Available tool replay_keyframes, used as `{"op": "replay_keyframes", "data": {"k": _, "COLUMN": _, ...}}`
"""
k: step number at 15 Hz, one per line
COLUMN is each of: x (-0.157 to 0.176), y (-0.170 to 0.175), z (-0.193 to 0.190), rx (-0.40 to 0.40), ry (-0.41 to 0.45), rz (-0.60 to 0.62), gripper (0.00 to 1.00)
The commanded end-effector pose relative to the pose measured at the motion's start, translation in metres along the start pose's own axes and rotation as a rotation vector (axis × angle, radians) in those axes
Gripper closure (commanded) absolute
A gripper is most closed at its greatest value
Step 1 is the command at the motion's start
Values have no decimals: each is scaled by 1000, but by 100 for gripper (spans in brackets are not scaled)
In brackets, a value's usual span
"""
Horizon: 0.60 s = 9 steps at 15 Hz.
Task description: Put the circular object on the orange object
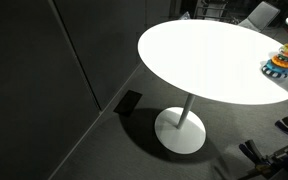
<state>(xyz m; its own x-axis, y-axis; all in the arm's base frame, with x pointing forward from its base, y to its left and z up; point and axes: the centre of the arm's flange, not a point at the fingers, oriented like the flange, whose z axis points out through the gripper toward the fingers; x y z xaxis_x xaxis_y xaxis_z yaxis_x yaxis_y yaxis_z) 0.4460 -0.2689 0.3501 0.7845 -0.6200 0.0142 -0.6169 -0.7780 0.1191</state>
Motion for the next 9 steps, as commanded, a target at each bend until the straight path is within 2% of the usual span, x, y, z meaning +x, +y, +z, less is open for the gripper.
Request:
{"op": "replay_keyframes", "data": {"k": 1, "x": 1, "y": 6, "z": 4, "rx": 20, "ry": -14, "rz": -6, "gripper": 0}}
{"op": "replay_keyframes", "data": {"k": 9, "x": -1, "y": 5, "z": -3, "rx": 23, "ry": -5, "rz": -13, "gripper": 0}}
